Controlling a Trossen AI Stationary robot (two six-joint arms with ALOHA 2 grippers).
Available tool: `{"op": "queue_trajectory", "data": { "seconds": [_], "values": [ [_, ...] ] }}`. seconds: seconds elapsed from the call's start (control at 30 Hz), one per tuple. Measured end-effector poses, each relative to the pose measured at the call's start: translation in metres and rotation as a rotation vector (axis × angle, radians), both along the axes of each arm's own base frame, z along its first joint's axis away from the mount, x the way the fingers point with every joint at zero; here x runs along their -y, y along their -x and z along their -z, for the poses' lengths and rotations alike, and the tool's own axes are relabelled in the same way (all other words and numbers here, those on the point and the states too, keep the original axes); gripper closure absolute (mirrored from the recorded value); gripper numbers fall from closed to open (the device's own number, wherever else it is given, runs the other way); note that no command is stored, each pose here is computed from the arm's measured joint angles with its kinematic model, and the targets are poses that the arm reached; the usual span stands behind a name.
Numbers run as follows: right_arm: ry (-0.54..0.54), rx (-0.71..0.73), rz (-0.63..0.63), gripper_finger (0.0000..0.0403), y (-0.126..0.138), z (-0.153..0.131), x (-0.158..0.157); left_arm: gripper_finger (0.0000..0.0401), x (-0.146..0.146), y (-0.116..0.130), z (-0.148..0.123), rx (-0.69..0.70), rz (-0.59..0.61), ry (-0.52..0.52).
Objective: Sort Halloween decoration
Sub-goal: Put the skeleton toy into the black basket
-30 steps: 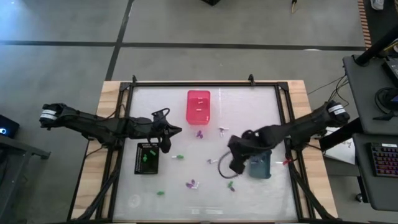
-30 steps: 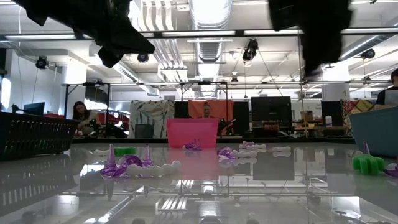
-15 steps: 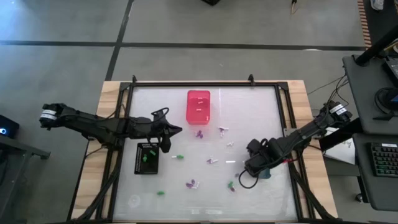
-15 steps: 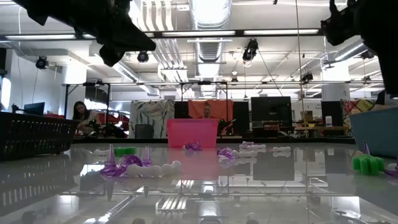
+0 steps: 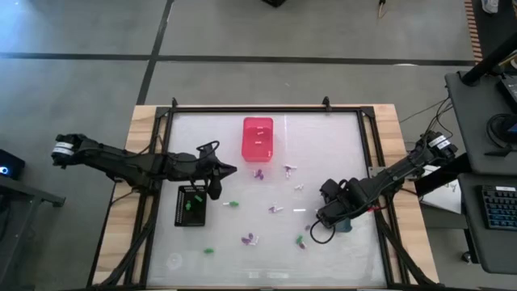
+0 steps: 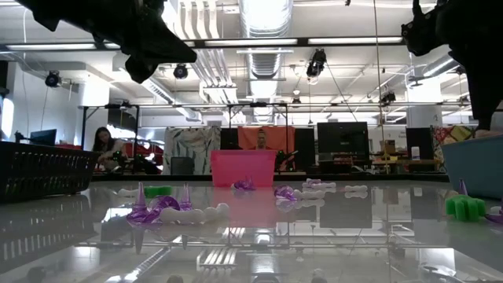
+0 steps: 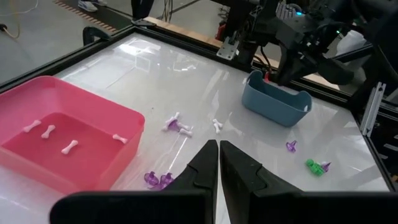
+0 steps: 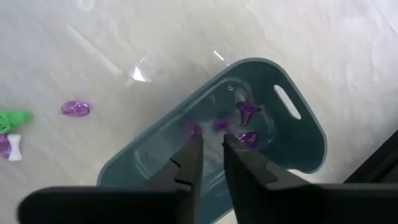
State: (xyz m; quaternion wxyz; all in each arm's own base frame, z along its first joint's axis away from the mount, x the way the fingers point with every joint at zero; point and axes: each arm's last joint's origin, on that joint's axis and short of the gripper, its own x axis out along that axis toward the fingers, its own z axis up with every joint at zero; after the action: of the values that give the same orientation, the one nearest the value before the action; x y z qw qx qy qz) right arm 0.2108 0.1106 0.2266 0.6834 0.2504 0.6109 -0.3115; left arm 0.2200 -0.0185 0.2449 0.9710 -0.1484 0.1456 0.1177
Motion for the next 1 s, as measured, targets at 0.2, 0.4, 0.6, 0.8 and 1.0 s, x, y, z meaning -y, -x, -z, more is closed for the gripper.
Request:
{"op": "queue_trajectory", "data": {
  "seconds": [0.2, 0.4, 0.6, 0.8, 1.0],
  "values": [
    [0.0, 0.0, 0.009, 0.0296, 0.0, 0.0, 0.0, 0.0401, 0.0, 0.0, 0.0, 0.0, 0.001, 0.0],
    [-0.003, 0.004, -0.011, 0.0271, -0.001, -0.002, 0.0, 0.0401, 0.001, 0.0, 0.0, 0.0, 0.006, 0.0],
    [-0.01, 0.067, -0.043, 0.0266, -0.008, -0.018, -0.003, 0.0401, 0.002, 0.0, 0.0, 0.004, 0.005, 0.01],
    [0.036, 0.18, -0.118, 0.0266, -0.018, -0.03, -0.006, 0.0401, 0.004, 0.0, 0.0, 0.006, 0.012, 0.013],
    [0.029, 0.286, -0.224, 0.0266, -0.028, -0.033, -0.011, 0.0401, 0.01, 0.0, 0.0, 0.007, 0.076, 0.043]
  ]
}}
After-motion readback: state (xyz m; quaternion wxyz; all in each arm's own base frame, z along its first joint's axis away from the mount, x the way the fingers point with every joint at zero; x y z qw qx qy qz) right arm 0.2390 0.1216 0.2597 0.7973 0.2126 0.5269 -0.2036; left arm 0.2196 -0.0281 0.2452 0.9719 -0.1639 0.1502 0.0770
